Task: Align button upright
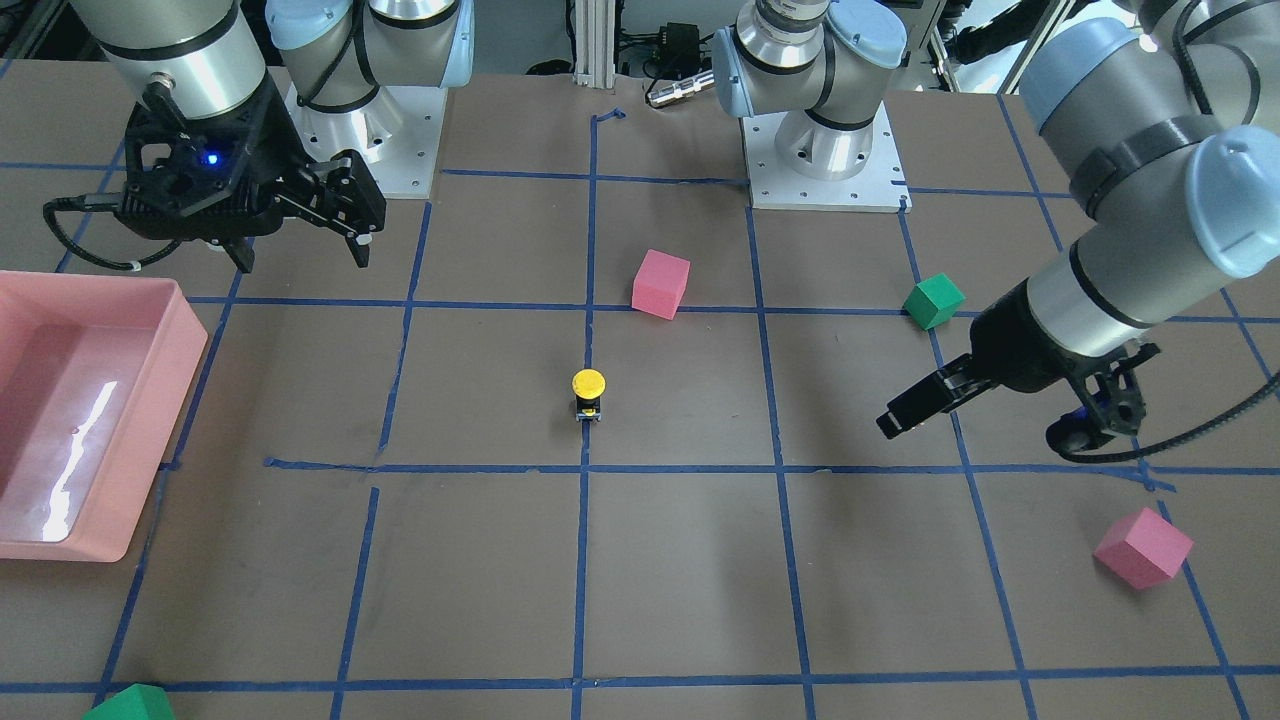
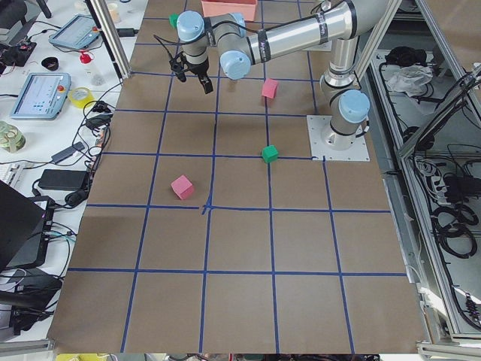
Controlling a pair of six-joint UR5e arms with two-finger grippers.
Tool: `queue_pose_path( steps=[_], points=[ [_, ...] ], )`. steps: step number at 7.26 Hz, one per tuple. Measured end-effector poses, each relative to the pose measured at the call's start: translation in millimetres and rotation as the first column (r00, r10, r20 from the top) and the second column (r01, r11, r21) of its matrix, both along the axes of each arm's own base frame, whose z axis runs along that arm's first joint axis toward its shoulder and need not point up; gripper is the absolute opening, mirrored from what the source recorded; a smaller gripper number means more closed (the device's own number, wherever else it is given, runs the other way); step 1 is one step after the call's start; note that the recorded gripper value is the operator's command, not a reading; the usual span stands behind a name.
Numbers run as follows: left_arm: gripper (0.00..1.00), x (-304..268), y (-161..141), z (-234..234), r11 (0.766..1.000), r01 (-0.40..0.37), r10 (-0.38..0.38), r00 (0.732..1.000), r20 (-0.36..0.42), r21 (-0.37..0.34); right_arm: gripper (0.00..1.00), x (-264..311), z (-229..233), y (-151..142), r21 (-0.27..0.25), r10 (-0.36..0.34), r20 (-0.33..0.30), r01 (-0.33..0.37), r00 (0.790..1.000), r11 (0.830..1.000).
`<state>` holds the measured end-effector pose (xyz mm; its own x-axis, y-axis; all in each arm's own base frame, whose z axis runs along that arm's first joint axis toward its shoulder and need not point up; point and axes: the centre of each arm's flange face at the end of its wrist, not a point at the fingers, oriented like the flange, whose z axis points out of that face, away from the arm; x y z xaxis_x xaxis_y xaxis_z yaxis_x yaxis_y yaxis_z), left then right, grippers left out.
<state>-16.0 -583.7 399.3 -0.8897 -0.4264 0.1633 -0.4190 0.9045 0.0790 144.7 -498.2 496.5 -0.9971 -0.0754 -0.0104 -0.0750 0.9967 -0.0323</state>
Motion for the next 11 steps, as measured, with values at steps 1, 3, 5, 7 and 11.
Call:
queue_pose_path(
  steps=[1, 3, 5, 7, 11],
  points=[
    [1.00, 12, 14, 23, 0.993, 0.114, -0.113, 0.987, 0.115, -0.004, 1.00, 0, 0, 0, 0.000, 0.000, 0.001, 0.000, 1.000, 1.000],
    [1.00, 12, 47, 68, 0.974, 0.228, -0.225, 0.953, 0.204, 0.009, 1.00, 0, 0, 0, -0.001, 0.001, 0.002, -0.001, 1.000, 1.000],
    [1.00, -11, 66, 83, 0.960, 0.279, -0.276, 0.937, 0.215, 0.018, 1.00, 1, 0, 0, 0.000, 0.001, 0.003, -0.001, 1.000, 1.000],
    [1.00, -51, 75, 85, 0.934, 0.355, -0.353, 0.912, 0.209, 0.032, 1.00, 1, 0, 0, 0.000, 0.001, 0.003, -0.001, 1.000, 1.000],
    [1.00, -98, 90, 90, 0.900, 0.435, -0.432, 0.880, 0.197, 0.026, 1.00, 1, 0, 0, 0.000, 0.002, 0.003, -0.002, 1.000, 1.000]
  ],
)
